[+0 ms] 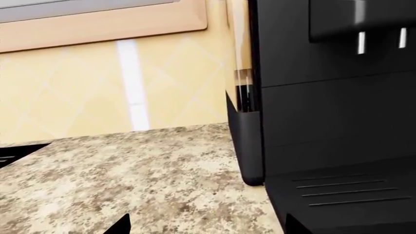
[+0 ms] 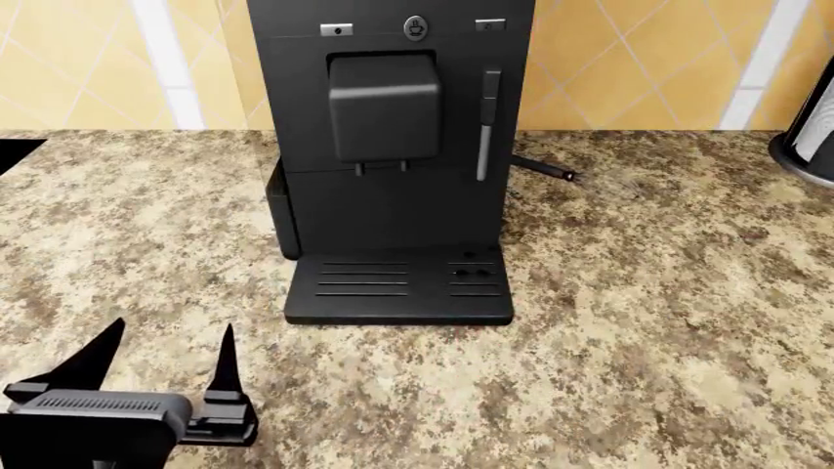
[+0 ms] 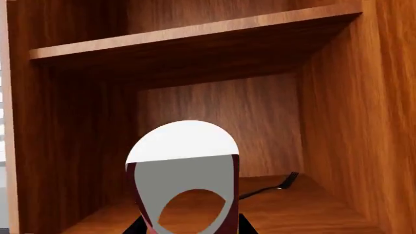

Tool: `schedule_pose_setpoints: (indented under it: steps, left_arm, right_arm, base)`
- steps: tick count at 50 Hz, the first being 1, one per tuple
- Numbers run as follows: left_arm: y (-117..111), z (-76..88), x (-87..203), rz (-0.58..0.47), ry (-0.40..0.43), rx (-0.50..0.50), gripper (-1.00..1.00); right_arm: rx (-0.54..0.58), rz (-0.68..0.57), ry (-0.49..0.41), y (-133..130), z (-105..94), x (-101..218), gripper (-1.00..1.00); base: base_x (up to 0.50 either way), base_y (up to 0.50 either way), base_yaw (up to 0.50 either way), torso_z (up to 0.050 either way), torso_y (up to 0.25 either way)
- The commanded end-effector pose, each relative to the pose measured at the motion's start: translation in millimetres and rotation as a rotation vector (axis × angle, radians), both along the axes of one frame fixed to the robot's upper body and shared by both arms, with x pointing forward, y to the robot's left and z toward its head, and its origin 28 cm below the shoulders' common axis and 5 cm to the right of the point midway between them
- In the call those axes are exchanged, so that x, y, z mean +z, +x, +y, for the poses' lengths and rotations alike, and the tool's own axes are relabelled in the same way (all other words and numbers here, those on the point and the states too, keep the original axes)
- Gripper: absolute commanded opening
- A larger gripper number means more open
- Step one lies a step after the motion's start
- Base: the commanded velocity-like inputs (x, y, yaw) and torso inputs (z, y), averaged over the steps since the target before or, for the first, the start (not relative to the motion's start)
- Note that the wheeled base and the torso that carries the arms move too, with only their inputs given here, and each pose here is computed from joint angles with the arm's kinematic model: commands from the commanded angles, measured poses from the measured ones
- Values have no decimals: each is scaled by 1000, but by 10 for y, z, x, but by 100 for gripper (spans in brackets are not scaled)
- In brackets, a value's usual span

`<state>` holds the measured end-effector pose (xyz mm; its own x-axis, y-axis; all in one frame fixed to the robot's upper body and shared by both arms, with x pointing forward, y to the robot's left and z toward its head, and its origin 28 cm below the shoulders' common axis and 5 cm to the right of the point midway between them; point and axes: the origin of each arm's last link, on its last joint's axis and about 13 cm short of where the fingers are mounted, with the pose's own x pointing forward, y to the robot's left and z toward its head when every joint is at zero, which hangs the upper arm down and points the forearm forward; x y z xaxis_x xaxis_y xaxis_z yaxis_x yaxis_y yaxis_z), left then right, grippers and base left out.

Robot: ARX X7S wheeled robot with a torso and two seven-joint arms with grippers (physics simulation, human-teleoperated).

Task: A wet mug is on the counter and needs to be dried. Pick it up and place it upside down in the open cabinet.

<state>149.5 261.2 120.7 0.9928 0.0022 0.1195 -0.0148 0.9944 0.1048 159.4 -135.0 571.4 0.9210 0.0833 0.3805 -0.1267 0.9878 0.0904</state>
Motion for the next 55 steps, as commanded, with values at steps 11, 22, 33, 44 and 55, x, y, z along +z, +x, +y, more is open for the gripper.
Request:
schedule_pose_setpoints:
  steps: [11,22,33,44,55]
  left_arm:
    - [2,-5,-31,2,1,5,100]
    - [8,-5,-39,6,6,10,100]
    - [28,13,-23,12,-8,137,100]
    - [-11,26,0,-11,-4,176,100]
    - [-25,51,15,-23,-13,188,100]
  right_arm:
    - [-149,92,7,541,114,123,-100]
    - [-173,102,1,687,196,142,-100]
    - [-199,112,-7,849,288,135,-100]
    - [-212,109,-18,877,380,135,-100]
    - [-198,110,-50,914,530,124,-100]
  base:
    - [0,0,0,0,0]
    - [0,0,0,0,0]
    - [0,0,0,0,0]
    - [0,0,0,0,0]
    - [0,0,0,0,0]
